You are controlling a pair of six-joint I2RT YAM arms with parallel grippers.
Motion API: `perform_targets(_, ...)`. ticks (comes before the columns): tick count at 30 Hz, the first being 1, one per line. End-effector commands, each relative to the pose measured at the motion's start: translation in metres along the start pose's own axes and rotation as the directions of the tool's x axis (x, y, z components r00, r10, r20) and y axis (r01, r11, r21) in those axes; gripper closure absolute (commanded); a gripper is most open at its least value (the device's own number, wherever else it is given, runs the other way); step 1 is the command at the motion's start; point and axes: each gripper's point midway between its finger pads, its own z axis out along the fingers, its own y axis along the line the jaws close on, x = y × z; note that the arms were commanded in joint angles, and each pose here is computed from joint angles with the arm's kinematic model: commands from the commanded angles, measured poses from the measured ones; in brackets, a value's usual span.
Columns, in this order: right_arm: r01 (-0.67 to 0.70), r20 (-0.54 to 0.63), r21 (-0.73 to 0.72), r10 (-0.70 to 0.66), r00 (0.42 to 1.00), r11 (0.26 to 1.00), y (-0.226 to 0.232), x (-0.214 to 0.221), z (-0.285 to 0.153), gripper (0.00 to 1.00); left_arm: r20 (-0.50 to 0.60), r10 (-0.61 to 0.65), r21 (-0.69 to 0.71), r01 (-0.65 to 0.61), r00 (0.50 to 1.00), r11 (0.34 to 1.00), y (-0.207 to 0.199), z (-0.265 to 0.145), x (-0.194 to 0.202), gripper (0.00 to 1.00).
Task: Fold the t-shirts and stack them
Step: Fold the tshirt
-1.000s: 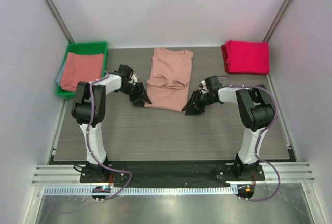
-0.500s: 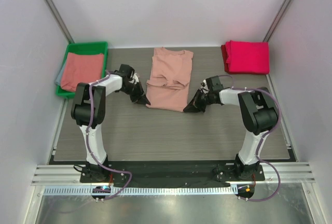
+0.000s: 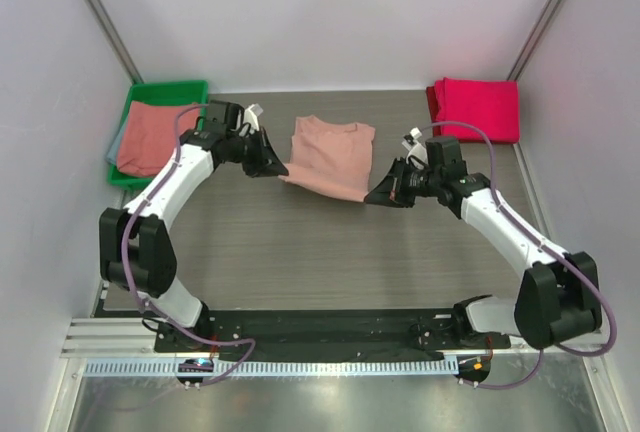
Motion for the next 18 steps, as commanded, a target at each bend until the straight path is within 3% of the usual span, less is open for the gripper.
perform_targets(1,0.043,-0.026,0.024,-0.043,0.999,0.999,-0.002,0.018,-0.016,0.99,0.018,0.047,0.001,-0.047,0.999,0.999,-0.009,-0.016,0.006,1.00)
perform_targets(9,0.108,0.033,0.009,-0.108,0.994,0.994,0.009,-0.002,-0.017,0.98,-0.013,0.013,-0.017,-0.013,1.000,1.000,0.006,-0.010,0.024,1.00)
perform_targets(12,0.117,0.074,0.006,-0.117,0.990,0.993,0.007,-0.024,-0.006,0.98,-0.004,0.007,-0.019,-0.007,1.000,1.000,0.008,-0.002,0.009,1.00)
perform_targets(18,0.142,0.195,-0.008,-0.137,0.971,0.990,0.006,-0.101,0.009,0.98,0.047,0.111,-0.012,-0.111,0.993,0.994,-0.002,0.024,-0.063,1.00)
